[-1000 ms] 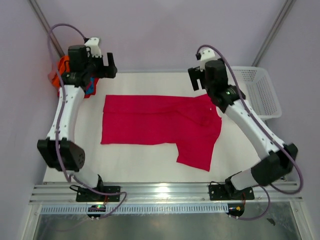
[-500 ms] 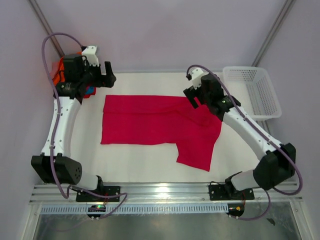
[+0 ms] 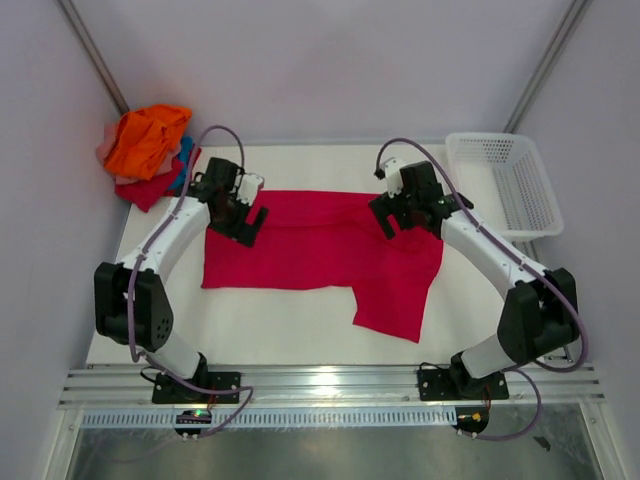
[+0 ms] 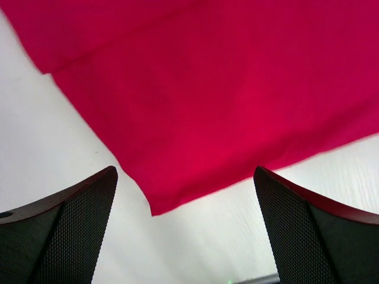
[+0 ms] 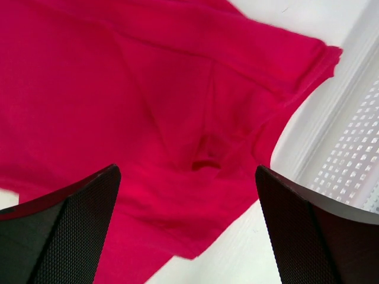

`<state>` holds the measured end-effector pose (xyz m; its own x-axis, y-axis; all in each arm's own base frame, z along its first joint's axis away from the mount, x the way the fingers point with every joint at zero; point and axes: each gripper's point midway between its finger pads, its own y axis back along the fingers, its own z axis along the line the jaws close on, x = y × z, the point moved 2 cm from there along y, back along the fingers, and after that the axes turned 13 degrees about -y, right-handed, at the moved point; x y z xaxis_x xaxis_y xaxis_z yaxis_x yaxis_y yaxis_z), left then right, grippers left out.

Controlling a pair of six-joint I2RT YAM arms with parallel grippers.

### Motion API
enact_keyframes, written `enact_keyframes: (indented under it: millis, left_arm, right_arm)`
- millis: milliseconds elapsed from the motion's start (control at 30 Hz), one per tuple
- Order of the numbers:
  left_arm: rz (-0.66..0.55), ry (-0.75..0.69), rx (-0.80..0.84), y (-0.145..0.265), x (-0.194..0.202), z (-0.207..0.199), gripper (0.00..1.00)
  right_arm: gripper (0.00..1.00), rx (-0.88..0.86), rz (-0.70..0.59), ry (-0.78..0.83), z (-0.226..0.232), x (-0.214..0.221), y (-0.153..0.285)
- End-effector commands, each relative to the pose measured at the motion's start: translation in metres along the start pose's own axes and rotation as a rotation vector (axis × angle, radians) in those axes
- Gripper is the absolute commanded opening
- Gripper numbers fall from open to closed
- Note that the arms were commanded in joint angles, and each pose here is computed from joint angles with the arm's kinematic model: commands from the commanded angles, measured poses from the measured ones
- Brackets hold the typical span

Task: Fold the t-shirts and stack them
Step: Fold the flattened tshirt in 1/3 of the way, then grap the side of the flattened tshirt closest away from the robot with both arms

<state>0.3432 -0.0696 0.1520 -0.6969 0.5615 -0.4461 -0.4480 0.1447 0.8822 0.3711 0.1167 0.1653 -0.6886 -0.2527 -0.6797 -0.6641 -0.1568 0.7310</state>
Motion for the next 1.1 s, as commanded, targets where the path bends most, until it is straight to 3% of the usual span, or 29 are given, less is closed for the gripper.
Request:
enact_keyframes:
  millis: [0,233,433,533,733,1067]
  left_arm:
    - [0.046,-0.235,0.02,0.013,0.004,-0.02,0.99]
    - [0.056,-0.337,0.074,0.017,-0.009,-0.031,0.99]
    - [0.091,-0.511,0.084,0.019,0.007,-0.033,0.99]
    - [0.111,-0.497,0.099,0.023,0.018,-0.037,0.99]
    - [0.183,-0.493,0.075,0.031,0.057,-0.04,0.99]
    - [0.202,-0.429,0.038,0.017,0.065,-0.04,0.99]
  right_arm:
    - [0.99,-0.142,-0.053,0.134,0.017,0.013,0.036]
    - [0.99,-0.085,-0.114,0.415,-0.003,0.062,0.072]
    - [0.99,-0.059,-0.039,0.411,-0.011,0.096,0.081]
    - [0.99,-0.027,-0.026,0.428,-0.017,0.105,0.084]
    - [0.99,-0.075,0.033,0.61,-0.02,0.144,0.097]
    - [0.99,-0.261,0.118,0.678,-0.003,0.191,0.119]
